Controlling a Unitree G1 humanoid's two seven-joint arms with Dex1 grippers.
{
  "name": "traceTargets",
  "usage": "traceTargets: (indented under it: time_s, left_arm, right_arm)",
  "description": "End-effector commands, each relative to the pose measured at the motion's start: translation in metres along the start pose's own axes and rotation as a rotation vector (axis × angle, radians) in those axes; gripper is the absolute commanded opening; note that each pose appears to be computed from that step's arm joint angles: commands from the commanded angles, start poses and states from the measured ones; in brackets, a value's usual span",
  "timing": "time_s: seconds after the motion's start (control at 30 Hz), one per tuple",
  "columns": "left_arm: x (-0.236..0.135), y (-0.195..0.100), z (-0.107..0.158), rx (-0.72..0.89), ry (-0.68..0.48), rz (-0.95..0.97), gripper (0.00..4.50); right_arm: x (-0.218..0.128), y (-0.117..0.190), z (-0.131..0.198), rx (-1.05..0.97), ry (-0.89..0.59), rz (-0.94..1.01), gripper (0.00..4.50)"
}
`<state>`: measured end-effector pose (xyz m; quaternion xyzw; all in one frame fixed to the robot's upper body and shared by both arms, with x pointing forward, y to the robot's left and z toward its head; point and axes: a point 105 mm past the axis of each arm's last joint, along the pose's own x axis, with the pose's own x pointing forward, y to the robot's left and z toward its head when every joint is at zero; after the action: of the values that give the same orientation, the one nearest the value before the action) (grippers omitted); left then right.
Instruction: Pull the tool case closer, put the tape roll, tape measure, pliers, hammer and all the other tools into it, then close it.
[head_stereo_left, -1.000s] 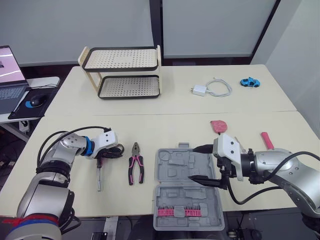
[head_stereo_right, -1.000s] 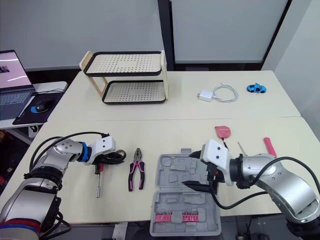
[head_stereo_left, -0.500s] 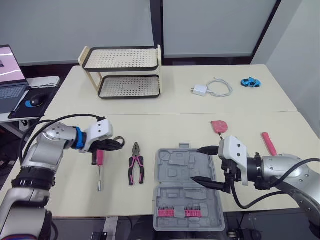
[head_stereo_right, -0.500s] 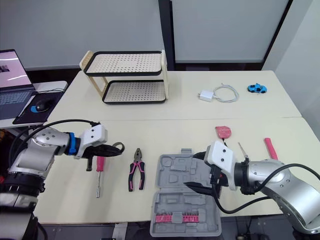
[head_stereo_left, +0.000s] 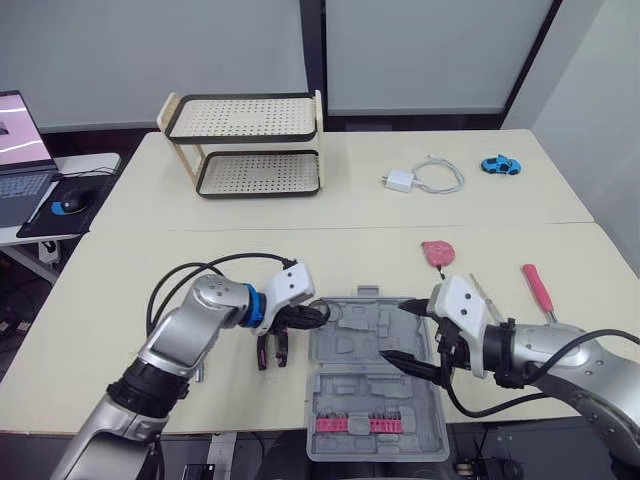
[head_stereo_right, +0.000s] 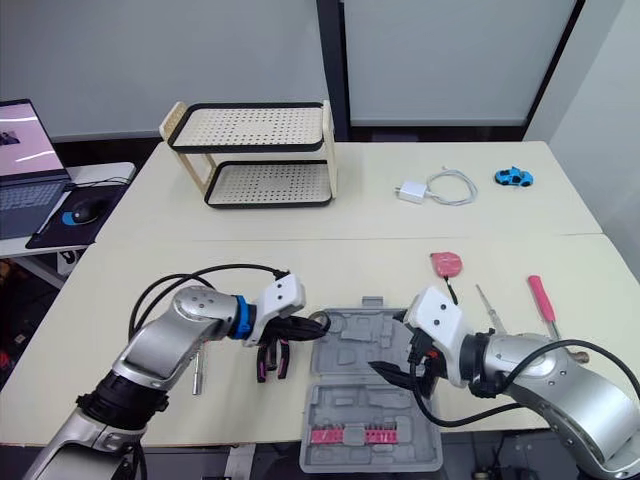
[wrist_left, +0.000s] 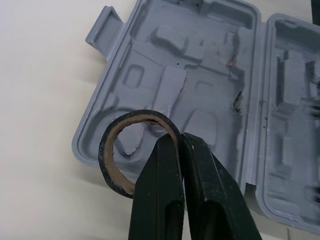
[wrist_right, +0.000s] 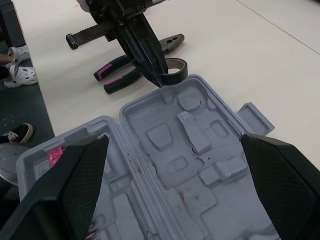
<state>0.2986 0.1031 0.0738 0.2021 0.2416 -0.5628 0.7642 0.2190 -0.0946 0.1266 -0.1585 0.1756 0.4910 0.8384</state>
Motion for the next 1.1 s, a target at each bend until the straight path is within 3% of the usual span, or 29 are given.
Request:
traceTargets:
  time_s: [0.03, 1.1]
  left_arm:
    - [0.007, 0.005, 0.009, 0.050, -0.019, 0.013, 0.03]
    - [0.031, 0.004, -0.002, 0.033, 0.000, -0.022, 0.03]
  right_arm:
    - [0.002, 0.001, 0.005, -0.028, -0.031, -0.014, 4.50]
    - [0.002, -0.003, 0.000, -0.032, -0.027, -0.038, 4.50]
